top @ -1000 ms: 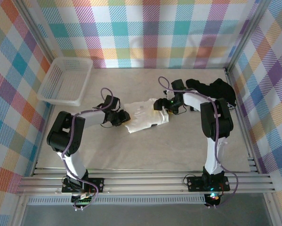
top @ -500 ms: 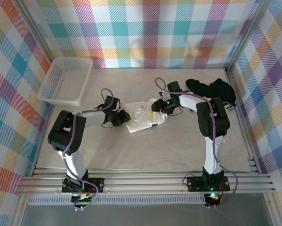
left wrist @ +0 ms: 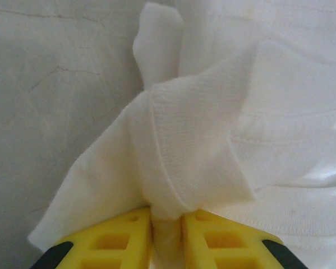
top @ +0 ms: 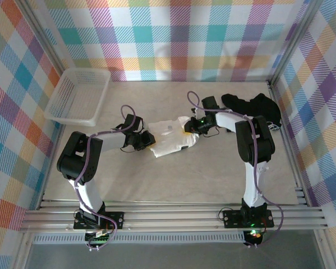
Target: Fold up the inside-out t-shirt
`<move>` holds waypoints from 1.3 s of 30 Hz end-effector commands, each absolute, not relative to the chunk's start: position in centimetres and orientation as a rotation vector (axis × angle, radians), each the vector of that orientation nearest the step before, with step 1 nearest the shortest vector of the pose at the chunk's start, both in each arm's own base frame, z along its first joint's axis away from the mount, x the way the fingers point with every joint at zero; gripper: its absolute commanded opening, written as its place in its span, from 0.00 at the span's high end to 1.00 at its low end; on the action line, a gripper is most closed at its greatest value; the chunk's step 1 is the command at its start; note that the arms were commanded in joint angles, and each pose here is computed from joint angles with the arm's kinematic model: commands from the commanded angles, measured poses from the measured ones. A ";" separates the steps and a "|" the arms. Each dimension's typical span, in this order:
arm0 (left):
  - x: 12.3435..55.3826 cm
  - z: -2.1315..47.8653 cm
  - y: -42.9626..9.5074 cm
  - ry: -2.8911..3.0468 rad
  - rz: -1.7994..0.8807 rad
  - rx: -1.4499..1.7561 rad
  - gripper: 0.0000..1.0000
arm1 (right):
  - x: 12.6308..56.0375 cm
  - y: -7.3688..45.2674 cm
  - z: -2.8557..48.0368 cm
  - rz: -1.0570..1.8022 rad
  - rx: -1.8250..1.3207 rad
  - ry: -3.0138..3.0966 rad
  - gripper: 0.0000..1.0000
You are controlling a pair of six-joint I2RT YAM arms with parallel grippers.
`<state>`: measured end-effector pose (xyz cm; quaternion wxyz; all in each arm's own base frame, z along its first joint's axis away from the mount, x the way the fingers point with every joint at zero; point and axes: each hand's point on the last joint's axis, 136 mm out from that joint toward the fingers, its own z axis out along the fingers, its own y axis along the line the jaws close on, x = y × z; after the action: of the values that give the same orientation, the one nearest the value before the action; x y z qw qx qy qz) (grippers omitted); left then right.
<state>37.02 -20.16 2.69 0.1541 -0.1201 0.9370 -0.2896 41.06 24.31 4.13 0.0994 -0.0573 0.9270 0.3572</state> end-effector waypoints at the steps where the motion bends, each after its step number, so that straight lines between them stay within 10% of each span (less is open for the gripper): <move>1: 37.2 3.6 -19.0 2.682 -0.770 -0.328 0.75 | 41.1 24.0 6.1 1.080 -0.219 2.677 0.92; 13: 36.8 13.1 -15.4 2.467 -0.656 -0.299 0.39 | 42.5 15.8 14.3 0.496 -0.367 2.606 1.00; 29: 34.5 16.1 -14.7 2.422 -0.679 -0.282 0.38 | 47.9 4.4 25.9 -0.017 -0.320 2.461 1.00; 39: 34.8 15.7 -14.9 2.431 -0.685 -0.280 0.38 | 49.1 -2.4 24.8 -0.130 -0.182 2.516 1.00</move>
<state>35.00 -15.37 16.43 0.3003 -0.1082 0.9089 -0.2684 48.96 0.07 25.96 0.3208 -0.0807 0.9433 -0.0264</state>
